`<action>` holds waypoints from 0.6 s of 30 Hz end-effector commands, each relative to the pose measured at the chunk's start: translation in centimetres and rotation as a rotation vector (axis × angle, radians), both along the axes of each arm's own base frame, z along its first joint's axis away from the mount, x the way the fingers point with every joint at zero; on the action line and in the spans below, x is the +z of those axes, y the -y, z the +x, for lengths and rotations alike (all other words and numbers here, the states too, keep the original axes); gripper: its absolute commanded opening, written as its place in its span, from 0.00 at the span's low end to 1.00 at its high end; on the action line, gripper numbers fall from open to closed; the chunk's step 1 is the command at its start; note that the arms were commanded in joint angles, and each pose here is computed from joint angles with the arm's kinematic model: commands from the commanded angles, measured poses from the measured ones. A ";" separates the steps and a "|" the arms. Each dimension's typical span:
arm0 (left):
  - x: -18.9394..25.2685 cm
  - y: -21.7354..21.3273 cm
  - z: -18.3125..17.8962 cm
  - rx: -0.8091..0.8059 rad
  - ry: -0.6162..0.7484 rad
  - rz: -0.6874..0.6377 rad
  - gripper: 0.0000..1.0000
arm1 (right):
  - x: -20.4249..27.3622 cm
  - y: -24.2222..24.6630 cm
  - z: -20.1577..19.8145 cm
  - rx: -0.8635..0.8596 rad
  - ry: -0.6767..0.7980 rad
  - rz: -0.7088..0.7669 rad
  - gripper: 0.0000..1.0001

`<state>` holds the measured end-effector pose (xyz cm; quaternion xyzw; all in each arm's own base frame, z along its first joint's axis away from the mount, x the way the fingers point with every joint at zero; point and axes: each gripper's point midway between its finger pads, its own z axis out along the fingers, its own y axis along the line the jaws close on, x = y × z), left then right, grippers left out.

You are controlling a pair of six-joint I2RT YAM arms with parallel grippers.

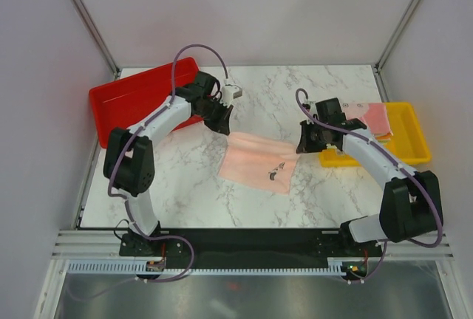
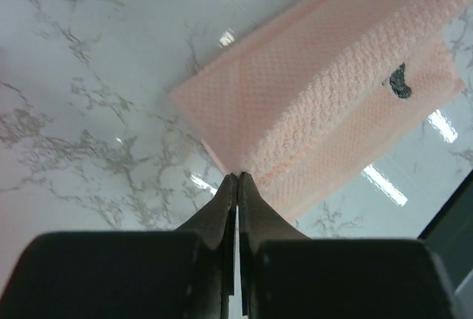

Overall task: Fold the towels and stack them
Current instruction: Fold the towel

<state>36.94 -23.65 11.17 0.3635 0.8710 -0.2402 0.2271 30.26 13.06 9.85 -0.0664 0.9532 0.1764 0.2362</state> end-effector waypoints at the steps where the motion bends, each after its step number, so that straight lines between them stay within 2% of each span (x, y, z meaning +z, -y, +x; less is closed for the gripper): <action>1: 1.8 -1.1 -2.0 0.062 0.005 -0.020 0.02 | 1.0 0.2 -0.8 -0.095 0.048 0.041 0.00; 8: -1.2 -2.9 -7.5 0.110 -0.099 -0.001 0.02 | -0.2 -2.8 -5.3 -0.047 0.015 0.138 0.00; 18: -4.3 -3.3 -11.4 0.162 -0.184 0.051 0.02 | -3.9 -4.2 -10.3 -0.072 -0.052 0.202 0.02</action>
